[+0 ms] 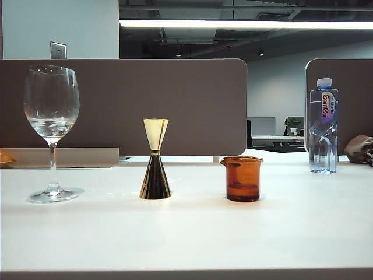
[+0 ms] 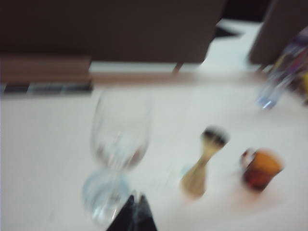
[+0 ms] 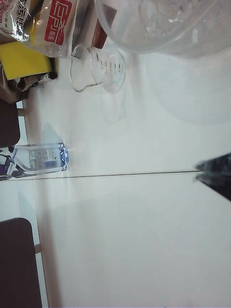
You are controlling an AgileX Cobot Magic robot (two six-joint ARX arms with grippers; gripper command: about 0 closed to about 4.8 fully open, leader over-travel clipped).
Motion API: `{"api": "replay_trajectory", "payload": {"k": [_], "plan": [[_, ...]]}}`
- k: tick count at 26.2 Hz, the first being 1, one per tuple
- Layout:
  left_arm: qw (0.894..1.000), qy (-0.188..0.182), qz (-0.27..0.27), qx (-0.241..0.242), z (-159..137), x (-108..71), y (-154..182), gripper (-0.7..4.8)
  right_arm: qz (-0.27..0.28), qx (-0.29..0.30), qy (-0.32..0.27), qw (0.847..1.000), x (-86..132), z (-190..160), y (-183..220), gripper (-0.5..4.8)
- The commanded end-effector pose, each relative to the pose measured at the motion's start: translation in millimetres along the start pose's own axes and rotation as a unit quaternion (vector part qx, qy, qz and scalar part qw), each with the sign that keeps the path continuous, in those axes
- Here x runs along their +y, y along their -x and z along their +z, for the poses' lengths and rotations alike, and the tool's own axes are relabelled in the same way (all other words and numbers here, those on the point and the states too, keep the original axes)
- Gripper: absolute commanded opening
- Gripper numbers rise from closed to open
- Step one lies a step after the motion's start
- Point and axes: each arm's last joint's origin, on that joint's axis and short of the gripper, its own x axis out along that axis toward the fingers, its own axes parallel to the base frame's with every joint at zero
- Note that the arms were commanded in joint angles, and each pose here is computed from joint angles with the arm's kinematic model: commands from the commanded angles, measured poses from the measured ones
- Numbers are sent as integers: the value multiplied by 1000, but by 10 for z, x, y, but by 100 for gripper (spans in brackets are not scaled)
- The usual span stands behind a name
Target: Pick up the small amber measuring cup and pour the water in it into the jigger, then pick up the jigger and pour the water in it into the wine glass.
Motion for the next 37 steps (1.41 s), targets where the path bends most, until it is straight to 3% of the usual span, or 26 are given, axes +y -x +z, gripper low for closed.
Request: {"api": "replay_trajectory", "payload": {"k": [1,6,9,15,20,21,23,25,37], "plan": [[1000,-4,-16,-21,400,-107,289,-2,0,-3,-1,1000,-1,-11,-7,-4],[1000,-2,-15,-15,863,-274,859,-2,0,-3,-1,1000,-1,-11,-7,-4],[1000,3,-15,4,976,-351,1155,-2,0,-3,-1,1000,-1,-11,-7,-4],[994,50,-36,91,877,-421,1553,-3,0,-3,-1,1000,-1,-11,-7,-4],[987,93,-81,100,855,-376,1615,-2,0,-3,-1,1000,-1,-11,-7,-4],[986,91,-98,103,857,-371,1618,-2,0,-3,-1,1000,-1,-11,-7,-4],[989,41,-104,99,859,-365,1614,-2,0,-3,-1,1000,-1,-11,-7,-4],[990,14,-104,96,859,-364,1613,-2,0,-3,-1,1000,-1,-11,-7,-4],[987,10,-123,98,860,-331,1623,-2,0,-3,-1,1000,-1,-11,-7,-4]]}}
